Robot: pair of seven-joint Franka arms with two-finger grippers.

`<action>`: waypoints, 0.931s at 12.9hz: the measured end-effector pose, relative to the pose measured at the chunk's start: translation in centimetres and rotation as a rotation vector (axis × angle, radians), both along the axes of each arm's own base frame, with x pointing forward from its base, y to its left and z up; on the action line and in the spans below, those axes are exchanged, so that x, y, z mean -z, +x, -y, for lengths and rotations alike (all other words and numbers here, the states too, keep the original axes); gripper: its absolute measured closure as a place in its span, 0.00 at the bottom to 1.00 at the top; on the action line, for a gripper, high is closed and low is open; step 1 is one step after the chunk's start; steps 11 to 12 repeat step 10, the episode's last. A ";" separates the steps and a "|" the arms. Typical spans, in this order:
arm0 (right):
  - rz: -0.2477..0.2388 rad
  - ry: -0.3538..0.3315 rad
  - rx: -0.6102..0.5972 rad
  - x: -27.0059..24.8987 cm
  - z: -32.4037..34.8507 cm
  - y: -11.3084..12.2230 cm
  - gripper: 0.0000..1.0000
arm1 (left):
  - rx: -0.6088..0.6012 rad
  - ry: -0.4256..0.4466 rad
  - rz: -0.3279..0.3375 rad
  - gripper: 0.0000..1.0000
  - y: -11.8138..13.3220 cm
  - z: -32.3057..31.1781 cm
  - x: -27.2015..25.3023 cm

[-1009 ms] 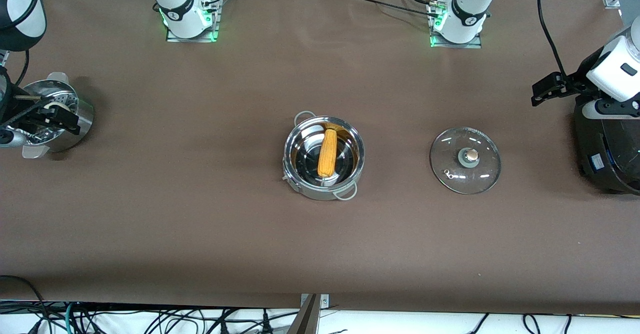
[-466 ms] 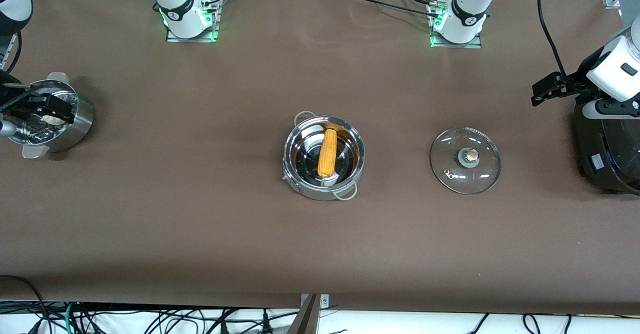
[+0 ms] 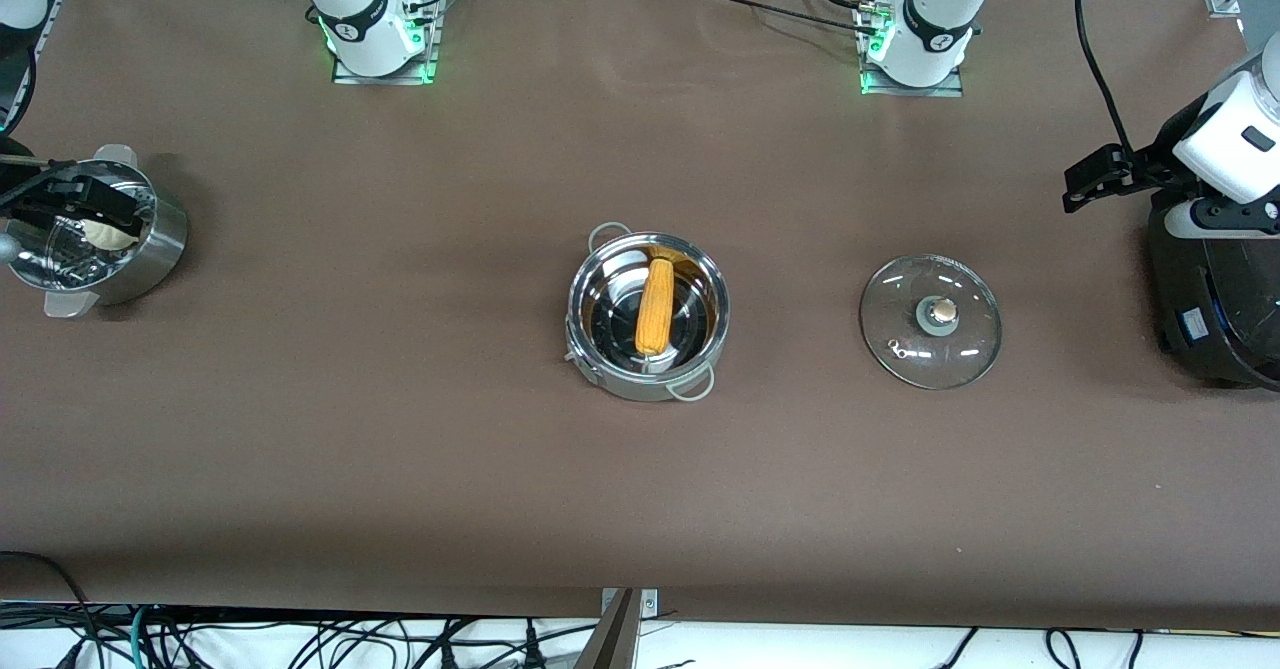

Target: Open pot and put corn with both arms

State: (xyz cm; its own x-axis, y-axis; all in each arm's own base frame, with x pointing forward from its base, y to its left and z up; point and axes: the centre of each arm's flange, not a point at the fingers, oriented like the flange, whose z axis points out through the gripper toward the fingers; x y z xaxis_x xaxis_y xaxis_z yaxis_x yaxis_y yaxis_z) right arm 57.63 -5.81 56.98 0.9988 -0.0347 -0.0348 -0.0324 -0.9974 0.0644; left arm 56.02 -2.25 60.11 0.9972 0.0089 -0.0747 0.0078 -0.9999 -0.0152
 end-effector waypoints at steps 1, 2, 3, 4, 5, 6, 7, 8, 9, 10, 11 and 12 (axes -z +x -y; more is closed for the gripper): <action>0.000 0.001 0.001 -0.2 0.0 -0.1 0.00 | 0.000 0.000 0.000 0.00 0.0 0.0 0.0; -0.002 0.003 0.001 -0.1 0.0 -0.1 0.00 | 0.000 0.000 0.000 0.00 0.0 0.0 0.0; -0.007 0.015 0.002 0.3 -0.2 0.0 0.00 | 0.000 0.000 0.000 0.00 0.0 0.0 0.0; -0.009 0.034 0.005 0.6 -0.4 0.1 0.00 | 0.000 0.000 0.000 0.00 0.0 0.0 0.0; -0.011 0.043 0.006 0.8 -0.5 0.2 0.00 | 0.000 0.000 0.000 0.00 0.0 0.0 0.0; -0.013 0.044 0.006 0.9 -0.5 0.3 0.00 | 0.000 0.000 0.000 0.00 0.0 0.0 0.0; -0.013 0.043 0.005 0.9 -0.5 0.3 0.00 | 0.000 0.000 0.000 0.00 0.0 0.0 0.0; -0.013 0.043 0.005 0.9 -0.5 0.3 0.00 | 0.000 0.000 0.000 0.00 0.0 0.0 0.0; -0.013 0.043 0.005 0.9 -0.5 0.3 0.00 | 0.000 0.000 0.000 0.00 0.0 0.0 0.0; -0.013 0.043 0.005 0.9 -0.5 0.3 0.00 | 0.000 0.000 0.000 0.00 0.0 0.0 0.0; -0.013 0.043 0.005 0.9 -0.5 0.3 0.00 | 0.000 0.000 0.000 0.00 0.0 0.0 0.0; -0.013 0.043 0.005 0.9 -0.5 0.3 0.00 | 0.000 0.000 0.000 0.00 0.0 0.0 0.0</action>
